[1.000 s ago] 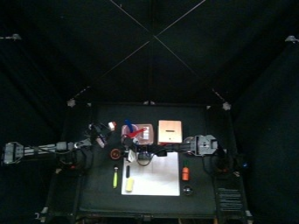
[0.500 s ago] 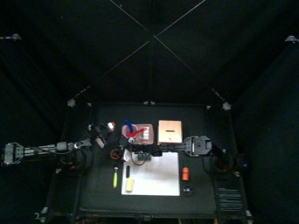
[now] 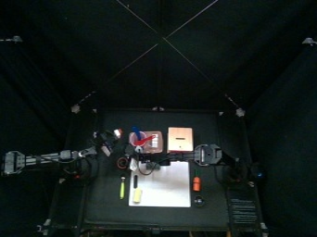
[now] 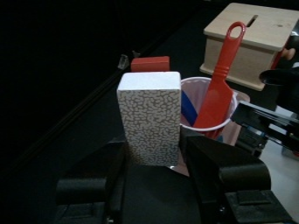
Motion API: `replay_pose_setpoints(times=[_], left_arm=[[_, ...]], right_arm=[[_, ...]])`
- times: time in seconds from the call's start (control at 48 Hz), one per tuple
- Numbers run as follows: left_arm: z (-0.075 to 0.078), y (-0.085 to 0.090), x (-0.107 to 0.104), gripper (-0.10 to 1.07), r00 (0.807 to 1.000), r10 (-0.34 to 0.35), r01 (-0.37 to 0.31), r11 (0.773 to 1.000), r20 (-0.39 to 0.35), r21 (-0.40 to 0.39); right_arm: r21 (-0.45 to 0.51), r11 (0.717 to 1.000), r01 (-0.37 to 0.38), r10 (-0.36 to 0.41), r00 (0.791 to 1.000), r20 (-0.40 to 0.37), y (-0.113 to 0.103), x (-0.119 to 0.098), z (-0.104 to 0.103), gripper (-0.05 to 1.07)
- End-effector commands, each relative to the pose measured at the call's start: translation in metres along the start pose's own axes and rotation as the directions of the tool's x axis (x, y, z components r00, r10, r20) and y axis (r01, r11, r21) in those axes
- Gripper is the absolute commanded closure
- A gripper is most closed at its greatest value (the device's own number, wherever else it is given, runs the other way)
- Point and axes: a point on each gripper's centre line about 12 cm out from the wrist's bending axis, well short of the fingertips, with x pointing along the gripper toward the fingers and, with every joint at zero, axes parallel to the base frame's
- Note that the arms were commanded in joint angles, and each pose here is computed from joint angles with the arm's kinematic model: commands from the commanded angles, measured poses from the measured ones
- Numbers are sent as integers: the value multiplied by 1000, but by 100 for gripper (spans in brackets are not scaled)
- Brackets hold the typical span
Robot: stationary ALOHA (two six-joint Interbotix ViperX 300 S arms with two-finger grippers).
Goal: Unwrap salmon sushi
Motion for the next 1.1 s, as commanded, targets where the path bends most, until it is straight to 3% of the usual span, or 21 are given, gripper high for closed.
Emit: replay_pose_setpoints(times=[0.0,0.188,0.417,0.708,0.896,1.083], left_arm=[[5,1,0,30,1000,7,-7,1000,11,-5],[4,1,0,30,1000,3,-3,1000,4,-17],[7,-4,0,30,999,-30,30,999,10,-30],[28,-20,-2,30,988,-144,146,989,58,-34],[38,-41,-9,30,955,-283,284,959,82,1],[43,-64,-17,30,895,-440,439,898,79,31]], right_arm=[[2,1000,-13,12,998,55,5,-9,25,8],[-4,1000,-10,10,998,59,7,-25,33,7],[-6,1000,-13,13,998,69,7,-82,44,7],[-3,1000,-29,30,998,56,4,-146,22,7],[-31,998,-46,47,998,43,6,-178,3,8],[-29,998,-62,62,998,27,9,-217,-17,8]])
